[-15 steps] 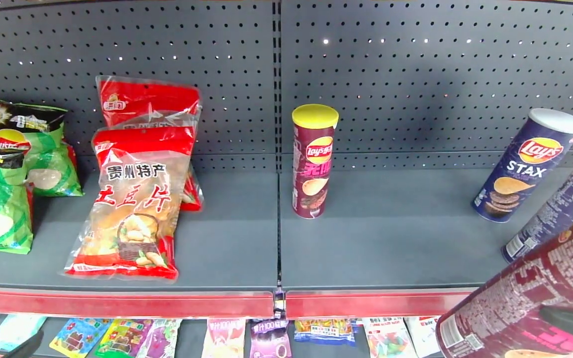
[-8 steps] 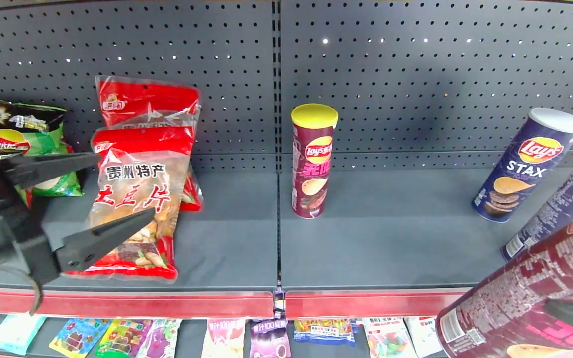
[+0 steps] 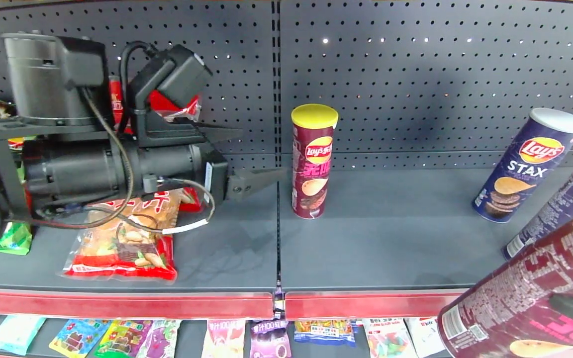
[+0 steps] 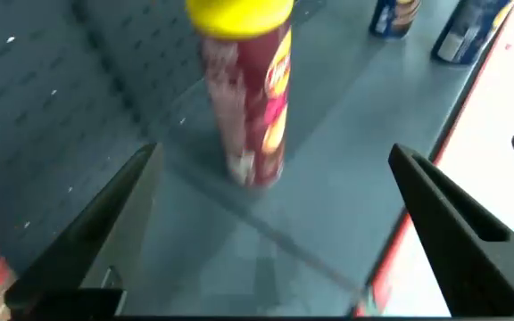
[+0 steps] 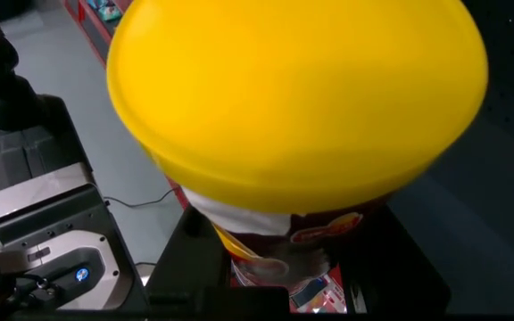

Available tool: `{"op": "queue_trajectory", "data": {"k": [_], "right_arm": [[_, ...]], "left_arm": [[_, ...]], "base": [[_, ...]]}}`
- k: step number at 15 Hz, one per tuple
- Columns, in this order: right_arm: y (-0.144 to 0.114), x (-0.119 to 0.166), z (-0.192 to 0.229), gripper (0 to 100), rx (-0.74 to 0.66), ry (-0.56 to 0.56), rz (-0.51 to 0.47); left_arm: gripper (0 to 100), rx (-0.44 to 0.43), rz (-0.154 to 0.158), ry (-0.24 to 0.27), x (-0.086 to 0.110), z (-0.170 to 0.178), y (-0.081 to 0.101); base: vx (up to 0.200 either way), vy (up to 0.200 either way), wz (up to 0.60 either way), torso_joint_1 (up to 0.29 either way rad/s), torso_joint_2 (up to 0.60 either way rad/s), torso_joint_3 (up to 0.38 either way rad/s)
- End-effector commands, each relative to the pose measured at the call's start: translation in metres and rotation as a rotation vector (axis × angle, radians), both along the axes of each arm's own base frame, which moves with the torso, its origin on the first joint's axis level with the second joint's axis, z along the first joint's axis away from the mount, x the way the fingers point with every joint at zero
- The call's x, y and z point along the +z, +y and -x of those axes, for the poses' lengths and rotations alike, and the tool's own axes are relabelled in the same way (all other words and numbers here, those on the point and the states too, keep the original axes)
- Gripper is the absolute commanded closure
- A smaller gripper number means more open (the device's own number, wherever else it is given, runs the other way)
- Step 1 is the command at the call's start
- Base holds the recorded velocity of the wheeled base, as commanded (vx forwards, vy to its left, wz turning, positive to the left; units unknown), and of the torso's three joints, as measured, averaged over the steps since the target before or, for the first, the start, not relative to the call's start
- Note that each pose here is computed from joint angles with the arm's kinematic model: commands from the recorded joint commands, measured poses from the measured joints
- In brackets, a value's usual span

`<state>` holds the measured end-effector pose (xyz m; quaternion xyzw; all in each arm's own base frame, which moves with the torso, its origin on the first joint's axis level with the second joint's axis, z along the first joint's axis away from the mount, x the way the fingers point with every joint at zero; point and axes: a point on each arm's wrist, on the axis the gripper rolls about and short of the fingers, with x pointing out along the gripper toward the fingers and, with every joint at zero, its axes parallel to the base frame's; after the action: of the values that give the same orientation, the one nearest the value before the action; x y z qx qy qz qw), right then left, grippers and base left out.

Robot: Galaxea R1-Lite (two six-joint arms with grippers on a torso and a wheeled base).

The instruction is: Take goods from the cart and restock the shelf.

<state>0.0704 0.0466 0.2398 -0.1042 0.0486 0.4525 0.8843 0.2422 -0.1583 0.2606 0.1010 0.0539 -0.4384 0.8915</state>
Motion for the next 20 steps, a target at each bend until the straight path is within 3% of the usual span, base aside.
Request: {"op": "queue_trajectory", "data": {"k": [1,14,20], "right_arm": [[0.0,0.0,0.0,100,0.001,0.002,-0.001],[0.0,-0.001,0.0,100,-0.01,0.02,-0.013],[-0.001,-0.002,-0.001,100,-0.022,0.026,-0.011]], "left_arm": [[0,-0.003,-0.03,0.045,-0.017,-0.022,-0.016],[0,0.043,-0.015,-0.005,-0.026,-0.083,-0.053],[0,0.024,-0.009,-0.009,-0.03,-0.091,-0.071]], "base": [[0.0,0.0,0.0,0.0,0.0,0.0],[0.0,0.0,0.0,0.0,0.0,0.0],[0.0,0.0,0.0,0.0,0.0,0.0]]}}
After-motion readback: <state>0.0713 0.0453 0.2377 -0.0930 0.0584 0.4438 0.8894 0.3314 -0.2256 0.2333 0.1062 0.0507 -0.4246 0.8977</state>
